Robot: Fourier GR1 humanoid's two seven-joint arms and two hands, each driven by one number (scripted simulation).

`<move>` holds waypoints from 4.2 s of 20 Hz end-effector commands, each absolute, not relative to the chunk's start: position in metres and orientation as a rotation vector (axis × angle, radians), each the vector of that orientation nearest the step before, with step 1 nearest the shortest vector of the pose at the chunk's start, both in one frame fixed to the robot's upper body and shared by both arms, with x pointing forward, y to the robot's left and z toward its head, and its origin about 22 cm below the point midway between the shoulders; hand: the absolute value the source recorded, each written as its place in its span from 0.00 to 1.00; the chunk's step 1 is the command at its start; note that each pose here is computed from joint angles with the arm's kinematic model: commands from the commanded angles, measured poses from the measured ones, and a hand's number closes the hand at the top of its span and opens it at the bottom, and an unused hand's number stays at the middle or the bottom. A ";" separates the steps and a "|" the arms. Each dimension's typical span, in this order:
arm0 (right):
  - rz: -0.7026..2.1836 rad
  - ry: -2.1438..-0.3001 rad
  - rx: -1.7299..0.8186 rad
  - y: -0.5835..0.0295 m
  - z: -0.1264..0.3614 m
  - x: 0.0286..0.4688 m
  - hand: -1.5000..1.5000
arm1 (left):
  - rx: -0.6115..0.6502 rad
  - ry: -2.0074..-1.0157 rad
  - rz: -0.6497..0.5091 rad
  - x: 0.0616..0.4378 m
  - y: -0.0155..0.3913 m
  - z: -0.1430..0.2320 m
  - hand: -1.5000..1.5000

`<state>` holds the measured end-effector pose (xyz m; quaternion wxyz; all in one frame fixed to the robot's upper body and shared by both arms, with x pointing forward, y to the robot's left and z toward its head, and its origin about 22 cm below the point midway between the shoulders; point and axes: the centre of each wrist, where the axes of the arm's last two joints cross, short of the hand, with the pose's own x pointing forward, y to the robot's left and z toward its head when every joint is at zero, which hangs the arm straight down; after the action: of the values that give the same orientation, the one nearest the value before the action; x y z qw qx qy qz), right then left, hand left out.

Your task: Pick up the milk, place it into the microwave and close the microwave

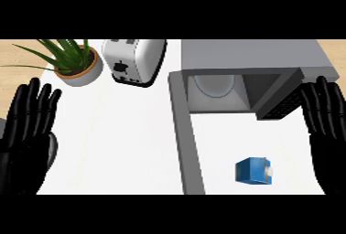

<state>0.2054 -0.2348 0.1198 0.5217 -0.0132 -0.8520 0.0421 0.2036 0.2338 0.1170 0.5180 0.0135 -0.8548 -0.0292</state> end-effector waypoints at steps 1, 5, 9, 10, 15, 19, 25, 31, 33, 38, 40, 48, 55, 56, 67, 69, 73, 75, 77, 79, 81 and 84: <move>0.056 -2.062 -0.020 -0.223 0.114 0.184 0.00 | 0.072 -2.054 -0.070 0.203 0.228 0.135 0.00; 0.082 -2.097 0.074 -0.187 0.156 0.148 0.00 | 0.165 -2.058 -0.071 0.184 0.253 0.132 0.00; 0.163 -1.967 0.429 -0.159 0.147 0.140 0.00 | 0.036 -1.964 0.106 0.173 0.238 0.124 0.00; 0.148 -1.971 0.420 -0.151 0.143 0.132 0.00 | 0.028 -1.957 0.111 0.162 0.230 0.130 0.00; 0.149 -1.952 0.429 -0.133 0.130 0.115 0.00 | 0.049 -1.965 0.103 0.151 0.248 0.134 0.00; 0.120 -1.993 0.305 -0.126 0.148 0.100 0.00 | 0.050 -1.962 0.115 0.145 0.255 0.127 0.00; 0.067 -1.959 0.182 -0.150 0.154 0.105 0.00 | 0.047 -1.950 0.125 0.141 0.248 0.113 0.00; 0.035 -1.953 0.101 -0.150 0.119 0.113 0.00 | 0.029 -1.966 0.119 0.118 0.269 0.102 0.00; 0.025 -1.924 0.072 -0.174 0.104 0.119 0.00 | 0.057 -1.986 0.114 0.099 0.278 0.120 0.00; -0.021 -1.869 0.060 -0.169 0.068 0.140 0.00 | 0.055 -1.976 0.117 0.117 0.262 0.114 0.00; -0.013 -1.857 0.021 -0.177 0.049 0.146 0.00 | 0.027 -1.961 0.112 0.107 0.266 0.103 0.00; -0.035 -1.820 -0.069 -0.214 0.014 0.132 0.00 | 0.034 -1.973 0.111 0.096 0.264 0.107 0.00; -0.004 -1.790 -0.067 -0.240 -0.025 0.130 0.00 | 0.034 -1.963 0.109 0.101 0.268 0.112 0.00; -0.033 -1.813 -0.062 -0.249 -0.029 0.123 0.00 | 0.024 -1.955 0.106 0.089 0.263 0.105 0.00; 0.045 -1.812 -0.058 -0.265 -0.067 0.158 0.00 | 0.021 -1.954 0.109 0.078 0.259 0.093 0.00; 0.054 -1.816 -0.046 -0.242 -0.063 0.154 0.00 | 0.024 -1.977 0.102 0.078 0.270 0.102 0.00; 0.036 -1.820 -0.102 -0.262 -0.081 0.151 0.00 | 0.033 -1.971 0.105 0.076 0.280 0.106 0.00; -0.004 -1.798 -0.155 -0.286 -0.075 0.167 0.00 | 0.022 -1.963 0.113 0.085 0.273 0.092 0.00; 0.031 -1.785 -0.199 -0.264 -0.081 0.183 0.00 | 0.037 -1.975 0.118 0.084 0.265 0.105 0.00; 0.024 -1.745 -0.270 -0.270 -0.103 0.173 0.00 | 0.019 -1.961 0.109 0.077 0.269 0.114 0.00; 0.032 -1.723 -0.317 -0.292 -0.104 0.182 0.00 | 0.019 -1.947 0.093 0.085 0.278 0.089 0.00; 0.058 -1.707 -0.305 -0.297 -0.124 0.173 0.00 | 0.038 -1.963 0.081 0.082 0.268 0.089 0.00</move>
<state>0.1704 -0.2860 -0.1077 0.6346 -0.1236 -0.7627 0.0166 0.0806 0.2740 0.0982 0.5569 0.0130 -0.8295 0.0403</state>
